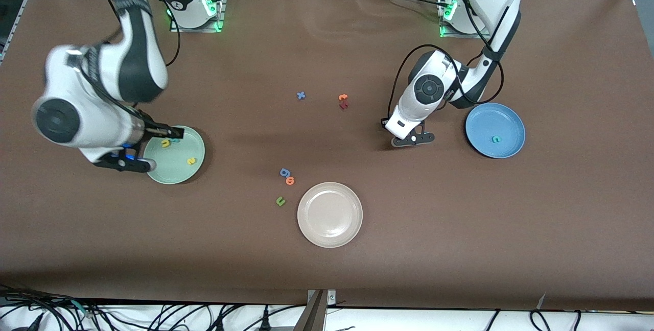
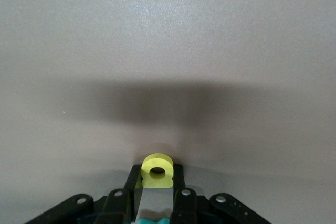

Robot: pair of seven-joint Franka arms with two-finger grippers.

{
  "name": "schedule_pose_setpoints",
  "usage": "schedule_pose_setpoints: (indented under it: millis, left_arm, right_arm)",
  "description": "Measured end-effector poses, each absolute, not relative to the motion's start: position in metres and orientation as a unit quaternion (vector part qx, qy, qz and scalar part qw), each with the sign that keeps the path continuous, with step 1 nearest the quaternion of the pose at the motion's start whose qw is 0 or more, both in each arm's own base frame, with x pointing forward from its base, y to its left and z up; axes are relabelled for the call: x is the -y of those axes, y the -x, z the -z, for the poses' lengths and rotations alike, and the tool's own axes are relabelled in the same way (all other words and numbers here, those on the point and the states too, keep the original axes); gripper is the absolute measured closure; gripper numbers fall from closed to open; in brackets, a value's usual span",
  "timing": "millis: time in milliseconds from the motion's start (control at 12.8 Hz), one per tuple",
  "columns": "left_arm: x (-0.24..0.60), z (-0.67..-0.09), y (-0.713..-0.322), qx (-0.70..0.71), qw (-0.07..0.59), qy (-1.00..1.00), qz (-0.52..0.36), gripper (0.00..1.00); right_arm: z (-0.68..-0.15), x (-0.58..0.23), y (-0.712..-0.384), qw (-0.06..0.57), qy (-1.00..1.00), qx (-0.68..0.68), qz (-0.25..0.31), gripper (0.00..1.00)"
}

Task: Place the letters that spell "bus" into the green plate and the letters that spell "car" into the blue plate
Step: 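Return the right arm to rest while the left gripper drops the letter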

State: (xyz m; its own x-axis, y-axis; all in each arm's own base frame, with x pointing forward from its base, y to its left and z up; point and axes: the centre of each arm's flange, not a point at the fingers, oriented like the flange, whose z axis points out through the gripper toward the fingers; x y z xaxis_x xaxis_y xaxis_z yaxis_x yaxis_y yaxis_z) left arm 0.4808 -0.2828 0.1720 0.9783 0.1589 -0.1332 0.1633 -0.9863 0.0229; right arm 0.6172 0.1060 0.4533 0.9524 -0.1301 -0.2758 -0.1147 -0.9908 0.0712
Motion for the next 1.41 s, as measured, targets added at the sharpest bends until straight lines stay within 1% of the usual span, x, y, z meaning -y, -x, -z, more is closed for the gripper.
schedule_pose_setpoints:
  millis: [156,312,469,547,859,1016,1172,1406]
  left_arm:
    - [0.281,-0.172,-0.483,-0.083,0.017,-0.994,0.065,0.73]
    - [0.275,-0.175,-0.489,-0.08,0.017,-0.995,0.06,0.73]
    - [0.259,-0.187,-0.501,-0.064,0.016,-0.996,0.056,0.73]
    - [0.245,-0.195,-0.507,-0.052,0.013,-0.997,0.06,0.73]
    - [0.157,-0.222,-0.535,0.0,0.004,-0.997,0.073,0.73]
    - [0.104,-0.224,-0.543,0.037,-0.001,-0.996,0.077,0.73]
    - [0.045,-0.222,-0.548,0.073,-0.005,-0.994,0.081,0.73]
    - [-0.024,-0.217,-0.544,0.108,-0.003,-0.99,0.089,0.73]
  right_arm:
    - [-0.517,-0.092,-0.607,0.005,-0.992,0.06,0.108,0.0]
    - [-0.573,-0.073,-0.589,-0.003,-0.996,0.049,0.068,0.0]
    - [-0.61,-0.058,-0.572,-0.01,-0.999,0.011,0.043,0.0]
    - [-0.619,-0.056,-0.568,-0.015,-0.999,-0.008,0.036,0.0]
    - [-0.607,-0.052,-0.571,-0.02,-0.998,-0.024,0.047,0.0]
    - [-0.602,-0.047,-0.572,0.008,-0.998,-0.029,0.05,0.0]
    - [-0.599,-0.039,-0.571,0.018,-0.998,-0.026,0.051,0.0]
    - [-0.6,-0.005,-0.566,0.006,-1.0,0.003,0.017,0.0]
